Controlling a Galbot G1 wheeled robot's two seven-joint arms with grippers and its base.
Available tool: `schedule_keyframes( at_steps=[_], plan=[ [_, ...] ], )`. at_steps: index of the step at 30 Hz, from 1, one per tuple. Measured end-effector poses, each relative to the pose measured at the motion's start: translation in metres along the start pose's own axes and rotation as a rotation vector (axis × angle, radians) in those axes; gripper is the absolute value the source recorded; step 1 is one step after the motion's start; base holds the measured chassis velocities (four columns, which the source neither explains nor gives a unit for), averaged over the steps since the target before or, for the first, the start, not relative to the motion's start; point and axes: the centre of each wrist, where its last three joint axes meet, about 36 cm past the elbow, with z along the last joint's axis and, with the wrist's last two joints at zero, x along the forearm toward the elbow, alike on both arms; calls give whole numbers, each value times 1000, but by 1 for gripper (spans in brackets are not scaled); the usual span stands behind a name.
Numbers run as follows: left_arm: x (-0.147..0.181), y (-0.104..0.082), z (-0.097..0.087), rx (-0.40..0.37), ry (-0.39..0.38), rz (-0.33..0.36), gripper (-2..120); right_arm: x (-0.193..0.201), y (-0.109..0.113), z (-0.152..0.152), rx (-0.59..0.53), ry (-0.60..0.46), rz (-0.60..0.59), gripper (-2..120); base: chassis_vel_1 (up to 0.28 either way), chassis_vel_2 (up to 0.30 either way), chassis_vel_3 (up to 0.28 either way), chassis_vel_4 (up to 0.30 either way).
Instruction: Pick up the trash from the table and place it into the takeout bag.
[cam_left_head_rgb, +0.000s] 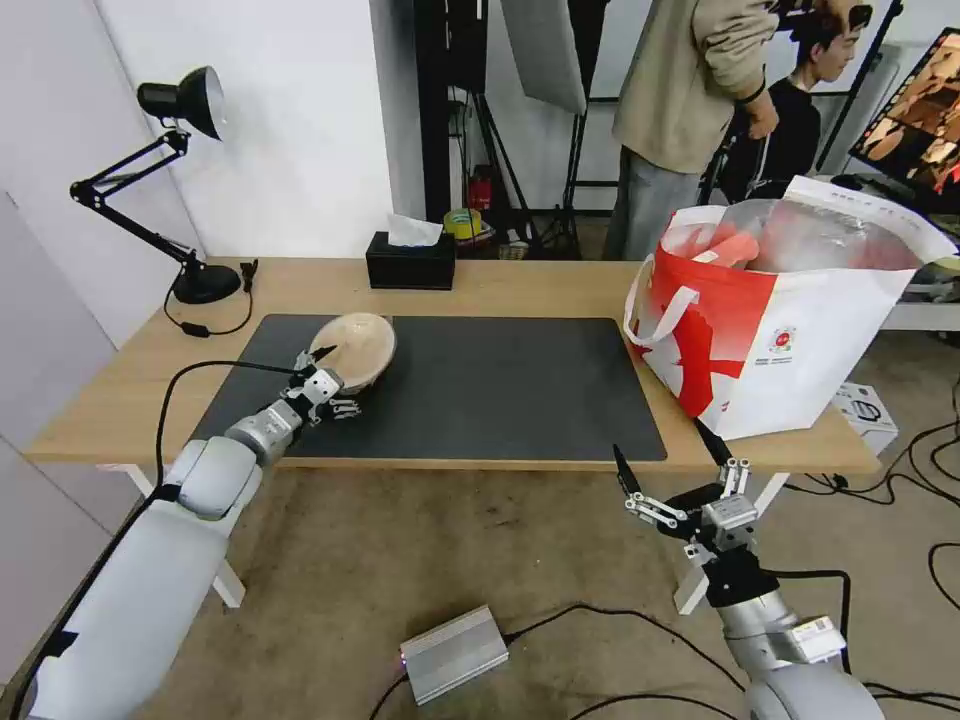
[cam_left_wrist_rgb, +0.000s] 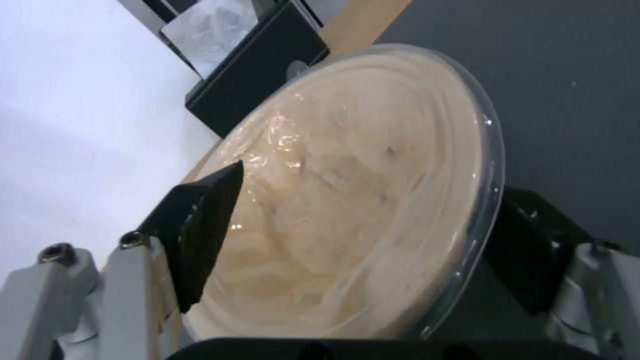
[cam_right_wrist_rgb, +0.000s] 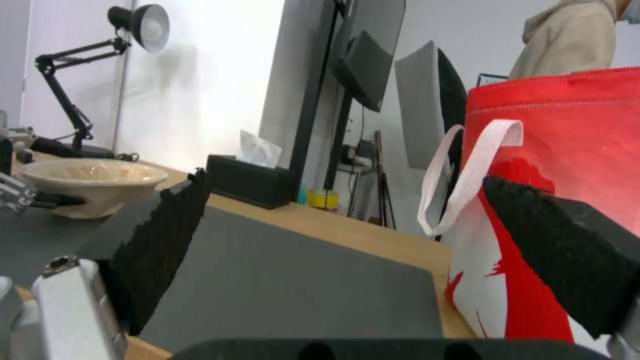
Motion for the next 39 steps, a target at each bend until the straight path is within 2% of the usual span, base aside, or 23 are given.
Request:
schedule_keyframes(
  at_steps=[3,6,7,8,9,12,14,17,19,22,33,39],
  plan=[
    [-3,0,1,-3,2,4,67,0,0,0,0,0,0,100,0,0,0,0],
    [-4,1,1,-6,-1,3,59,0,0,0,0,0,0,100,0,0,0,0],
    [-5,2,1,-8,-4,3,53,0,0,0,0,0,0,100,0,0,0,0],
    [-5,2,1,-8,-4,3,53,0,0,0,0,0,0,100,0,0,0,0],
    [-6,2,1,-8,-4,3,46,0,0,0,0,0,0,100,0,0,0,0],
    [-6,3,1,-10,-5,3,39,0,0,0,0,0,0,100,0,0,0,0],
    [-6,3,1,-10,-6,4,27,0,0,0,0,0,0,100,0,0,0,0],
    [-6,2,1,-11,-6,7,21,0,0,0,0,0,0,100,0,0,0,0],
    [-5,2,1,-14,-5,15,11,0,0,0,0,0,0,100,0,0,0,0],
    [-5,2,1,-14,-4,15,3,0,0,0,0,0,0,100,0,0,0,0],
    [-9,-5,8,5,1,22,1,0,0,0,0,0,0,100,0,0,0,0],
    [-6,-3,3,1,-13,29,1,0,0,0,0,0,0,100,0,0,0,0]
  ],
)
